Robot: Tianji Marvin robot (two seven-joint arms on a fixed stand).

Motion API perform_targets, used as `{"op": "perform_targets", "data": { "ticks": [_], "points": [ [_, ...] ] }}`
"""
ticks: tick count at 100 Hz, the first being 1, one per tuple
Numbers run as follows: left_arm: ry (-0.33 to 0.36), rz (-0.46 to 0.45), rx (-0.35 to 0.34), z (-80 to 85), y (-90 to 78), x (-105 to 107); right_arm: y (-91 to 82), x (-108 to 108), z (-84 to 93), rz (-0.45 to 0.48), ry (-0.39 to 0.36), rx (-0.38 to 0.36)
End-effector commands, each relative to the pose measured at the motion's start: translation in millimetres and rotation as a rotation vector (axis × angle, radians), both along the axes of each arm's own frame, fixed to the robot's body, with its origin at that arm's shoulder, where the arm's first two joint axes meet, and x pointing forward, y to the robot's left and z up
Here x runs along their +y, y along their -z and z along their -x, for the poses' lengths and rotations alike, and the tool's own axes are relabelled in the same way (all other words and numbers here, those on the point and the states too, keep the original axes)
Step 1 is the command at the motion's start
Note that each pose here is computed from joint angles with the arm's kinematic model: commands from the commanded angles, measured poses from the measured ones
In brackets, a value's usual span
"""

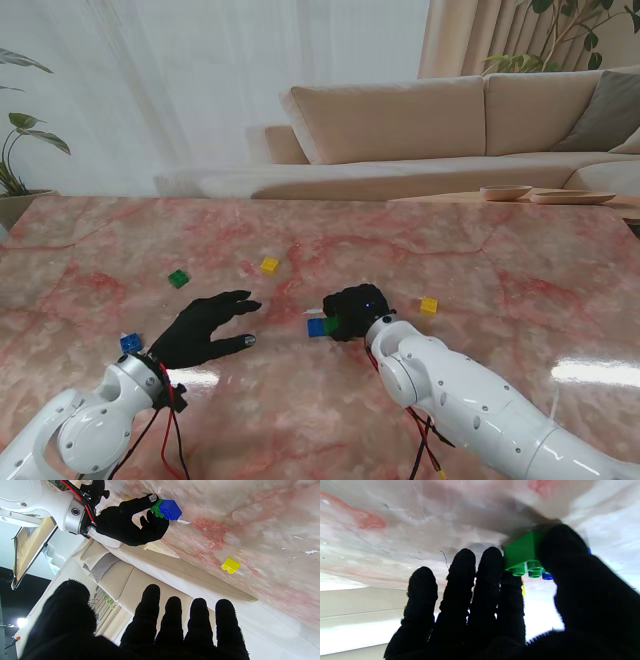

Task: Build a two-level staggered structure with toy bricks

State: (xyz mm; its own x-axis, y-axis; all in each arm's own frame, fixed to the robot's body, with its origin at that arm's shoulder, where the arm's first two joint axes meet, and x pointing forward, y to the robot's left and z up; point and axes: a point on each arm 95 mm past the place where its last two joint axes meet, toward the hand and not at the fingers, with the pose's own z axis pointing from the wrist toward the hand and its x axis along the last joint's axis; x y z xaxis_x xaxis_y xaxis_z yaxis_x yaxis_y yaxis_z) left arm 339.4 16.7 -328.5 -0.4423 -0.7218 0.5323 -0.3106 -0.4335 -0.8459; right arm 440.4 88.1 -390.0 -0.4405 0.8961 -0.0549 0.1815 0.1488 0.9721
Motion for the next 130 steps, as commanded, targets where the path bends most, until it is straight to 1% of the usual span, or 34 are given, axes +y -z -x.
{"op": "perform_targets", "data": {
  "ticks": [1, 18, 31, 44, 52, 72, 84, 92, 101, 112, 130],
  "points": [
    [-0.001, 0.001, 0.010, 2.8, 4.4, 0.0, 16.4, -3.4, 11.7, 0.028, 0.007, 0.049],
    [-0.002, 0.001, 0.008, 3.0, 4.8, 0.3, 14.8, -4.9, 14.4, 0.037, 0.013, 0.043],
    [-0.002, 0.002, 0.007, 2.9, 5.0, 0.4, 10.4, -6.6, 16.7, 0.038, 0.015, 0.038],
    [-0.002, 0.003, 0.006, 2.5, 4.5, 0.1, -0.5, -9.4, 20.9, 0.032, 0.015, 0.017],
    [-0.002, 0.003, 0.004, 2.6, 4.6, 0.5, -11.2, -14.5, 24.8, 0.029, 0.017, -0.018],
    [-0.007, 0.005, 0.004, 2.4, 6.3, 1.3, -41.7, -42.1, 32.8, 0.036, 0.074, -0.093],
    [-0.007, 0.011, 0.003, 1.4, 6.9, 0.3, -58.1, -65.2, 33.4, 0.075, 0.119, -0.128],
    [-0.006, 0.015, 0.001, 0.4, 7.0, -0.3, -64.5, -81.2, 31.2, 0.116, 0.137, -0.127],
    [-0.002, 0.017, 0.001, -0.8, 6.8, -0.8, -67.1, -97.8, 28.3, 0.162, 0.161, -0.110],
    [-0.004, 0.017, 0.000, -2.2, 6.2, -1.1, -65.3, -114.0, 25.7, 0.194, 0.196, -0.086],
    [-0.008, 0.013, 0.005, -4.1, 7.8, -0.4, -59.1, -129.3, 25.0, 0.220, 0.238, -0.065]
  ]
}}
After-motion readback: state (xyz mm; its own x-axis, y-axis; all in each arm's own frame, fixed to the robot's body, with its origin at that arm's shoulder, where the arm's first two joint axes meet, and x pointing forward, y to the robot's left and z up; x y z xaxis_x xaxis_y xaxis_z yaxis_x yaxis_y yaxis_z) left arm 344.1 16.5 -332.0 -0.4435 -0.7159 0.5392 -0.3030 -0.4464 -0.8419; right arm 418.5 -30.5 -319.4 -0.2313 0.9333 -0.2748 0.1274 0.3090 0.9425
